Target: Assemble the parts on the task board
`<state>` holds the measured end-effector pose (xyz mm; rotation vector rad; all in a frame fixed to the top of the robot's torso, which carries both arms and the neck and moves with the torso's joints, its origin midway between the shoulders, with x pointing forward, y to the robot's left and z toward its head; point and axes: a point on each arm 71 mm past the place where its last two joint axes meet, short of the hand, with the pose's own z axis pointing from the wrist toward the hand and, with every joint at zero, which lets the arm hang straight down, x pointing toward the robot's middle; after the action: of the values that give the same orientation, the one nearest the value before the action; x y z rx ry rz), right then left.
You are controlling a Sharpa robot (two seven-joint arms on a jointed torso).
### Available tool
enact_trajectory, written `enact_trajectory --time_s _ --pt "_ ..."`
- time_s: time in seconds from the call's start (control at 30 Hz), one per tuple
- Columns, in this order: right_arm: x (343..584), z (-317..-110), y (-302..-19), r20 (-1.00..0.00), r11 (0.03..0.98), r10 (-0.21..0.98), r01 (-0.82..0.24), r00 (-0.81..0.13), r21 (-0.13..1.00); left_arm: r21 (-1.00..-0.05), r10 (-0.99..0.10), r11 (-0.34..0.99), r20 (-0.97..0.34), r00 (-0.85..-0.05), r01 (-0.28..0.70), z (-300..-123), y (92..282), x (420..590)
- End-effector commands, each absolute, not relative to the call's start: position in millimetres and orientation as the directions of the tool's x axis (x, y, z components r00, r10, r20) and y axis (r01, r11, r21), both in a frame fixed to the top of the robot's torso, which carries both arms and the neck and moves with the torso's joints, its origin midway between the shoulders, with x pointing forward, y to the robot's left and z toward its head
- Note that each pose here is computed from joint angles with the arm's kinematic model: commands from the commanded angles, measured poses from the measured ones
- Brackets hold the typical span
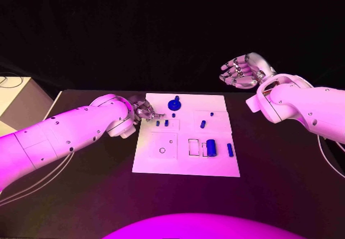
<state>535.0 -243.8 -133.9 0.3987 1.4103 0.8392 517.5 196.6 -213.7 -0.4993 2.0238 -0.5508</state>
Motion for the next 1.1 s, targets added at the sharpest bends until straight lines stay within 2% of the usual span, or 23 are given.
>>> enact_trajectory --time_s 0.03,0.2,0.4,0.57,0.73,0.93,1.1 --pt "534.5 -134.0 -242.5 -0.699 0.658 0.712 -0.285 -0.066 0.697 -0.702 -0.639 0.713 -0.655 -0.403 0.010 -199.8 187.4 522.2" --pt "534.7 -134.0 -241.9 -0.699 0.658 0.712 -0.286 -0.066 0.697 -0.741 -0.664 0.662 -0.649 -0.373 0.112 -191.9 178.9 528.3" --pt "535.0 -133.9 -240.2 -0.698 0.656 0.713 -0.289 -0.066 0.697 -0.698 -0.604 0.669 -0.711 -0.359 0.256 -188.9 162.0 535.7" --pt "535.2 -133.9 -238.8 -0.698 0.654 0.713 -0.291 -0.068 0.698 -0.607 -0.510 0.709 -0.793 -0.334 0.359 -192.6 145.3 539.7" --pt "535.2 -133.9 -237.5 -0.697 0.653 0.714 -0.294 -0.071 0.698 -0.503 -0.400 0.755 -0.862 -0.312 0.420 -198.9 134.3 542.8" --pt "535.1 -133.9 -237.0 -0.697 0.652 0.714 -0.295 -0.071 0.698 -0.372 -0.261 0.810 -0.921 -0.289 0.454 -205.7 126.6 547.0" --pt "534.9 -133.8 -236.7 -0.696 0.652 0.714 -0.295 -0.072 0.699 -0.310 -0.190 0.835 -0.938 -0.291 0.454 -208.7 123.4 549.7"
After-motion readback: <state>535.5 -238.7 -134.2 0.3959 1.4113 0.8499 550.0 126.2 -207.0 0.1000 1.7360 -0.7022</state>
